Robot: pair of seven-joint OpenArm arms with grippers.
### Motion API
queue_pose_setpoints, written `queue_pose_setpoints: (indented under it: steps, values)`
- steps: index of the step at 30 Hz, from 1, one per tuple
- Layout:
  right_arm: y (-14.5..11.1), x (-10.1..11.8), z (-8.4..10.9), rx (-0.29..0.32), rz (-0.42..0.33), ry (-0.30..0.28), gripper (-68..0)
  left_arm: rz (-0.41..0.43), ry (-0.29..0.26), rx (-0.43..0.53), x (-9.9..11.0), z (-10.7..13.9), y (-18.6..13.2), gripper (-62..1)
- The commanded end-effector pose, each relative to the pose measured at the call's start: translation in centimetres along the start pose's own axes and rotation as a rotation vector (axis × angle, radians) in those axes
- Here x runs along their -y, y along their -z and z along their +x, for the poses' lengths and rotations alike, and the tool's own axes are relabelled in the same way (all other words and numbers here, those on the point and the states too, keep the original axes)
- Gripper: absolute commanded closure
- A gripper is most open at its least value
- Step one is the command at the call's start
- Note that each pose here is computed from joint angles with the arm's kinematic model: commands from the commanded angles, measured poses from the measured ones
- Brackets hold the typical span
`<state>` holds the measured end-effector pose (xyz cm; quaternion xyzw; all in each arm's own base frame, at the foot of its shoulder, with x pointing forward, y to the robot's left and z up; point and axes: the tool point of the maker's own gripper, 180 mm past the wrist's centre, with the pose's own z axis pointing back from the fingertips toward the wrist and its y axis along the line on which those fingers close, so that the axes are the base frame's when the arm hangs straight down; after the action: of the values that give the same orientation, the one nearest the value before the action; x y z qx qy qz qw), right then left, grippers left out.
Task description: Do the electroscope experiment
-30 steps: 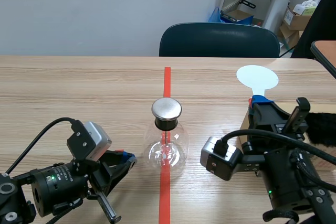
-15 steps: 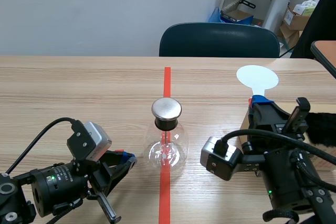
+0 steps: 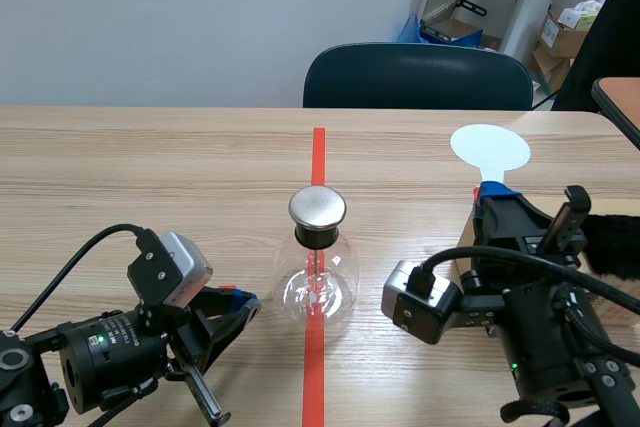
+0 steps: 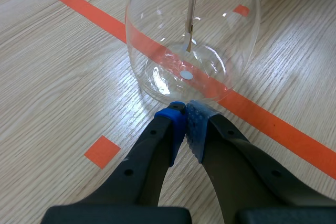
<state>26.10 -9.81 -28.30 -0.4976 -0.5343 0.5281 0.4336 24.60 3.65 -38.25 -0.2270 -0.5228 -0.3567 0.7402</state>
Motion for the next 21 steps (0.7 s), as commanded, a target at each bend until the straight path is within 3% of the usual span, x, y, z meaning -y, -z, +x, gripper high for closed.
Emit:
queue_pose_setpoints:
  steps: [1,17,21]
  values:
    - [0.41,0.67,-0.21,-0.005,-0.027,0.002,-0.6,0.009,0.000,0.027,-0.26,0.81,0.23,-3.1]
    - [0.41,0.67,-0.20,-0.004,-0.027,0.002,-0.6,0.009,0.000,0.028,-0.26,0.81,0.23,-3.1]
    - [0.39,0.81,0.23,0.020,-0.035,0.005,-0.6,0.009,0.000,0.028,-0.26,0.81,0.23,-3.1]
